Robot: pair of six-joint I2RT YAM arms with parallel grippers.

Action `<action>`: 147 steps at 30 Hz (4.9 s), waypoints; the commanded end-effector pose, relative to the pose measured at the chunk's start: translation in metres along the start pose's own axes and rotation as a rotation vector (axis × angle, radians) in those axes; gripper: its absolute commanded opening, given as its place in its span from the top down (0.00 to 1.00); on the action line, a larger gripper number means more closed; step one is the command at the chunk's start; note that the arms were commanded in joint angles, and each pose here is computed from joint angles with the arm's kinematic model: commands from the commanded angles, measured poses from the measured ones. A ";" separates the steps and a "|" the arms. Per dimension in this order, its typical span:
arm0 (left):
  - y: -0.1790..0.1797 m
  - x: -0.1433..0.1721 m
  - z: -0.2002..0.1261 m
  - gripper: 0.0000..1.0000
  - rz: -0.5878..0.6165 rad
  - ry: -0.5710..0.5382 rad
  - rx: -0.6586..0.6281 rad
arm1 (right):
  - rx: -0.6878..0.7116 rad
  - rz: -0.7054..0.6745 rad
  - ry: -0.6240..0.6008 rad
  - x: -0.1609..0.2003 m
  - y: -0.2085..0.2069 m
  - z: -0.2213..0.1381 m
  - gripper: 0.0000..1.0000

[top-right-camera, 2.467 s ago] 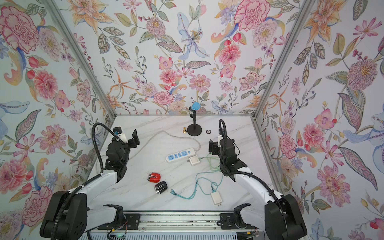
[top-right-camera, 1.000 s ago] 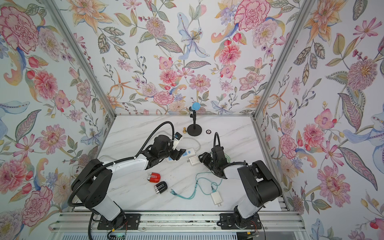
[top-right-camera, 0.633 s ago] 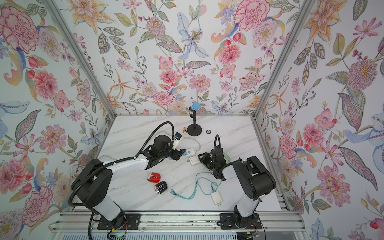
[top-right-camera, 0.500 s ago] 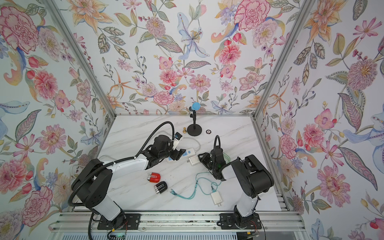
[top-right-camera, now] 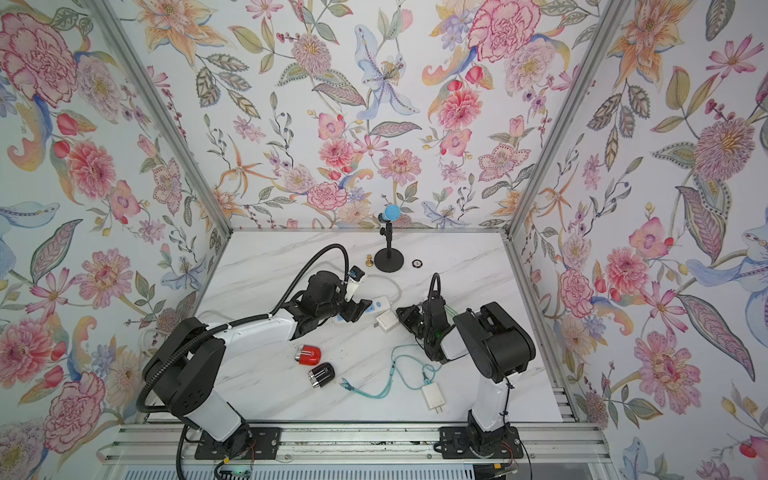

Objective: Charge the electric shaver
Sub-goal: Pick up the plug from the center of the board.

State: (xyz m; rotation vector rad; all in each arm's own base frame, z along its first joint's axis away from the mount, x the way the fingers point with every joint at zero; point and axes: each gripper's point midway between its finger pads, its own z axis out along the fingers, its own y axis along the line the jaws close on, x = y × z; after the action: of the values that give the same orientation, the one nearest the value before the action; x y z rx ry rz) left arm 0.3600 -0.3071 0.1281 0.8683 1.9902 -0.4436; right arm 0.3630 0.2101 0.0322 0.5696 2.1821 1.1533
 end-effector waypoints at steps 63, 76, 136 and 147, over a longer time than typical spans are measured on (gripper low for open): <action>-0.107 -0.069 -0.076 0.57 -0.053 -0.349 0.848 | -0.582 -0.962 0.133 0.005 0.245 -0.150 1.00; -0.108 -0.075 -0.078 1.00 -0.061 -0.353 0.881 | -0.557 -0.965 0.160 0.011 0.233 -0.146 0.82; -0.122 -0.089 -0.101 1.00 0.081 -0.281 0.886 | -0.521 -1.021 0.324 0.035 0.188 -0.141 0.46; -0.121 -0.078 -0.095 1.00 0.076 -0.252 0.874 | -0.539 -1.031 0.277 0.031 0.202 -0.153 0.84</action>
State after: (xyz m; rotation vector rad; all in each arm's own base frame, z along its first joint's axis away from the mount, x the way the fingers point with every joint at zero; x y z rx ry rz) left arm 0.2462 -0.3615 0.2299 1.2898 1.5541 -1.4019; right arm 0.2507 0.2485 0.2489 -0.9353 1.8195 1.1597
